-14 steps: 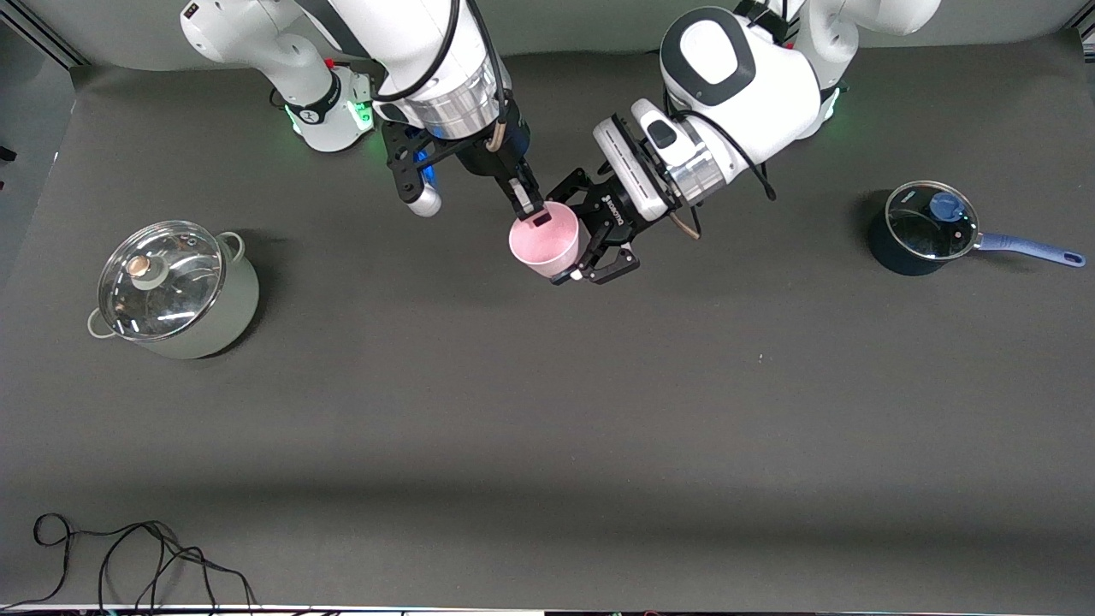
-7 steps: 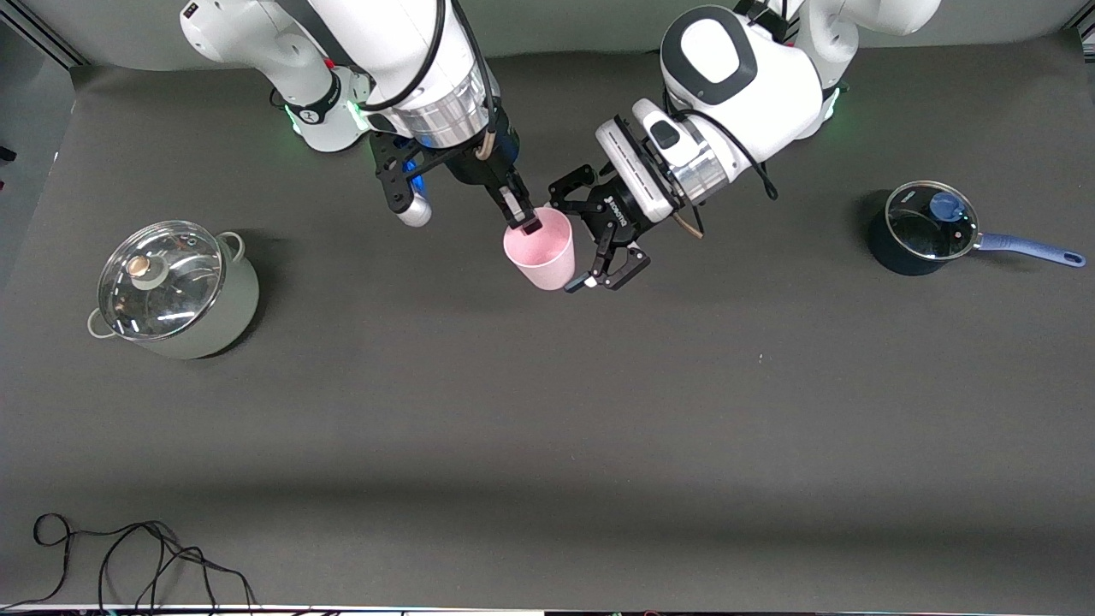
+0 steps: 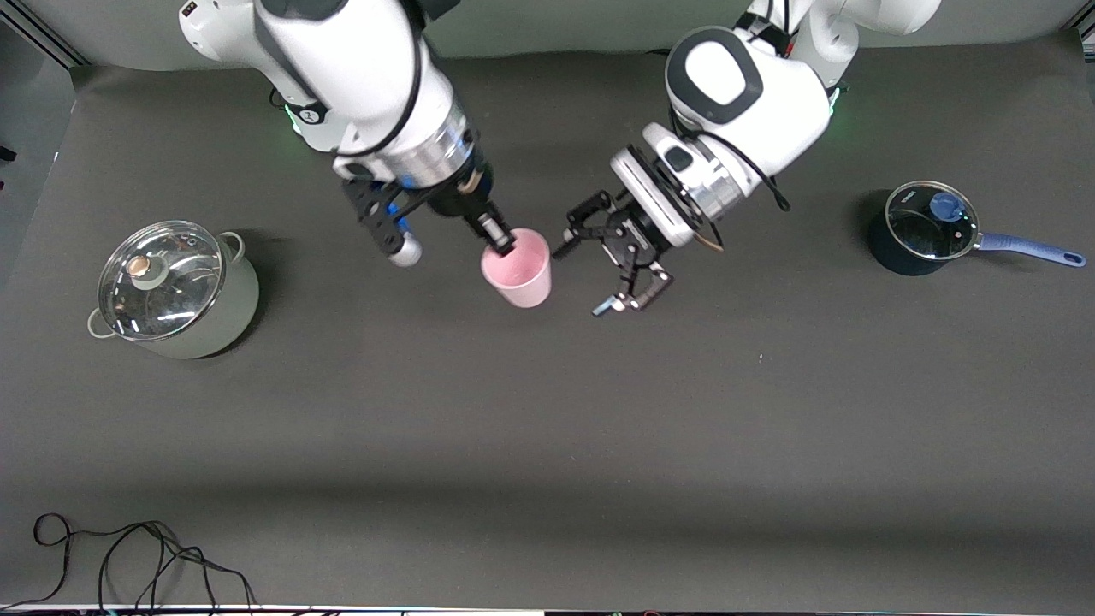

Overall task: Transfer pink cup from left to right arm
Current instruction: 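Open the left gripper and withdraw while the right gripper carries the cup, then lower the cup to the table with the right gripper while the left gripper retracts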

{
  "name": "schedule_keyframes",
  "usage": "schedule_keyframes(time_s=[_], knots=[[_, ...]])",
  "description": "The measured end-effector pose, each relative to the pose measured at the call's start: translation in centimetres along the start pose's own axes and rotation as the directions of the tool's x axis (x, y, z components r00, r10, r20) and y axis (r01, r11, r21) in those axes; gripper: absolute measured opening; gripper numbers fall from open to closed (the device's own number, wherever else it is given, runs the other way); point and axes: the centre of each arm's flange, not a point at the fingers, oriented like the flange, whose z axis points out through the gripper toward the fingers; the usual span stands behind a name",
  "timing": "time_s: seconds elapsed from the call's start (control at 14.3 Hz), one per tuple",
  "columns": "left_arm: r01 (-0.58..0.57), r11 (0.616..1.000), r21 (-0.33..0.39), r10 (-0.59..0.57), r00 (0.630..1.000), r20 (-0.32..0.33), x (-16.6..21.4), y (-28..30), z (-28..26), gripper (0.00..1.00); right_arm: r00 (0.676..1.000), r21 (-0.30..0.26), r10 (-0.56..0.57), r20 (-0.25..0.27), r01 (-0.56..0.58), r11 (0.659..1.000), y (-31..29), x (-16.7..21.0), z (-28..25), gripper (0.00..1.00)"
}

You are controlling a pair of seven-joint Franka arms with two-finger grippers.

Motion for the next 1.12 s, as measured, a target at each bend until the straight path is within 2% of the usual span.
schedule_keyframes(time_s=[0.14,0.35,0.56,0.7,0.84,0.98,1.12], knots=[[0.031,1.0,-0.001,-0.031,0.999,0.009,-1.4,-2.8,0.0,1.0,0.998,-0.062,-0.062,0.001,0.062,0.996,0.8,3.5,0.7,0.05],[0.103,0.989,-0.109,-0.101,0.995,0.023,-3.1,-7.5,-0.6,1.0,0.987,-0.156,-0.157,0.031,0.159,0.975,2.5,9.4,1.6,0.05],[0.227,0.944,-0.241,-0.186,0.966,0.181,-3.3,-12.1,-3.1,1.0,0.961,-0.211,-0.266,0.07,0.275,0.938,5.4,16.1,2.5,0.05],[0.303,0.914,-0.271,-0.222,0.93,0.292,-2.3,-14.7,-5.8,1.0,0.941,-0.239,-0.324,0.097,0.338,0.91,8.1,21.1,2.9,0.05],[0.385,0.881,-0.276,-0.249,0.872,0.421,-1.5,-17.0,-9.3,1.0,0.923,-0.259,-0.363,0.129,0.385,0.886,10.9,25.1,3.5,0.05],[0.467,0.86,-0.207,-0.273,0.764,0.585,-0.7,-19.1,-13.6,1.0,0.911,-0.271,-0.382,0.154,0.411,0.87,13.1,28.1,4.8,0.05],[0.432,0.896,-0.1,-0.234,0.651,0.722,0.4,-20.3,-17.1,1.0,0.902,-0.271,-0.4,0.16,0.43,0.861,15.2,30.8,7.3,0.05]])
